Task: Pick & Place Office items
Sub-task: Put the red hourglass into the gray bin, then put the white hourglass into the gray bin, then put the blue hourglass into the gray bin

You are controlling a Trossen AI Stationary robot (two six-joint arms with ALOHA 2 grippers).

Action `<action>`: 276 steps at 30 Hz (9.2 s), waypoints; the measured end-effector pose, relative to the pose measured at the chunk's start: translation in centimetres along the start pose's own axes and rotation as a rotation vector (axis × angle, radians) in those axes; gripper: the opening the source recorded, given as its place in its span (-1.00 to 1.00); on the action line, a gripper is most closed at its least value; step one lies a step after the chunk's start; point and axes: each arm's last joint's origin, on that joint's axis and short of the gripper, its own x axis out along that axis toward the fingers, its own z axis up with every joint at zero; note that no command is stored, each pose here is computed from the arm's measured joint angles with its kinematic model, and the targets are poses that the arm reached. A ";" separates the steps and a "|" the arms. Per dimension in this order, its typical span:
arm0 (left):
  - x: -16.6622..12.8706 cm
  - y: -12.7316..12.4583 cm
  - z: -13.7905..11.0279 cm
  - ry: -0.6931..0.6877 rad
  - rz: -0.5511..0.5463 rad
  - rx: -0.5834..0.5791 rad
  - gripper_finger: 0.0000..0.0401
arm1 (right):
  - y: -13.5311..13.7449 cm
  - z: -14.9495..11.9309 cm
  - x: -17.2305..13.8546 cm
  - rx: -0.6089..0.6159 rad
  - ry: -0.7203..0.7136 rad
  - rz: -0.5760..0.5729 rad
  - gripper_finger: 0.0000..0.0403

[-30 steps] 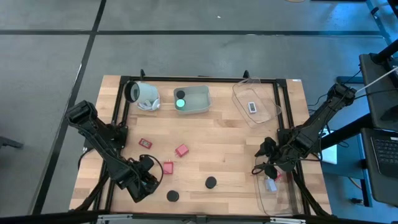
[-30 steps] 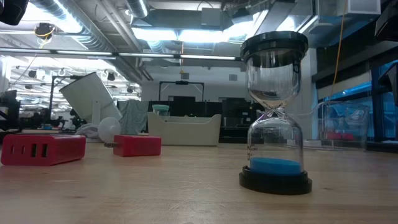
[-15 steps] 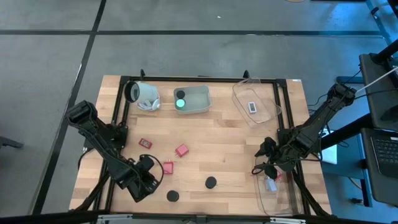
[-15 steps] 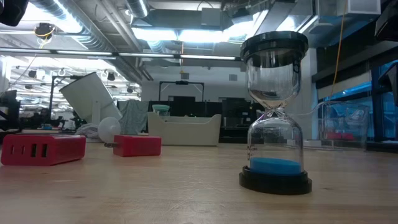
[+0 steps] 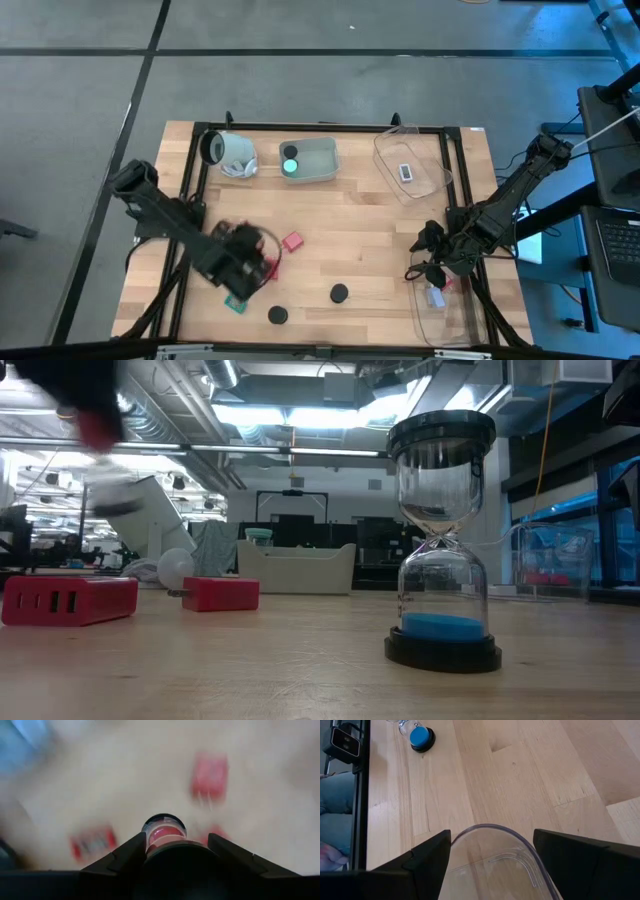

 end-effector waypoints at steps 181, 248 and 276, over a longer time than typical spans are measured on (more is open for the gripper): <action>2.3 -10.2 -5.7 0.115 -0.530 0.739 0.01 | 0.1 0.0 0.0 0.003 -0.003 0.006 0.42; 16.0 6.6 24.5 -0.167 0.035 0.199 0.25 | 0.1 0.0 0.0 0.003 -0.003 0.006 0.42; 3.9 -11.8 6.3 -0.464 -0.559 0.652 0.26 | 0.1 0.0 0.0 0.003 -0.003 0.006 0.42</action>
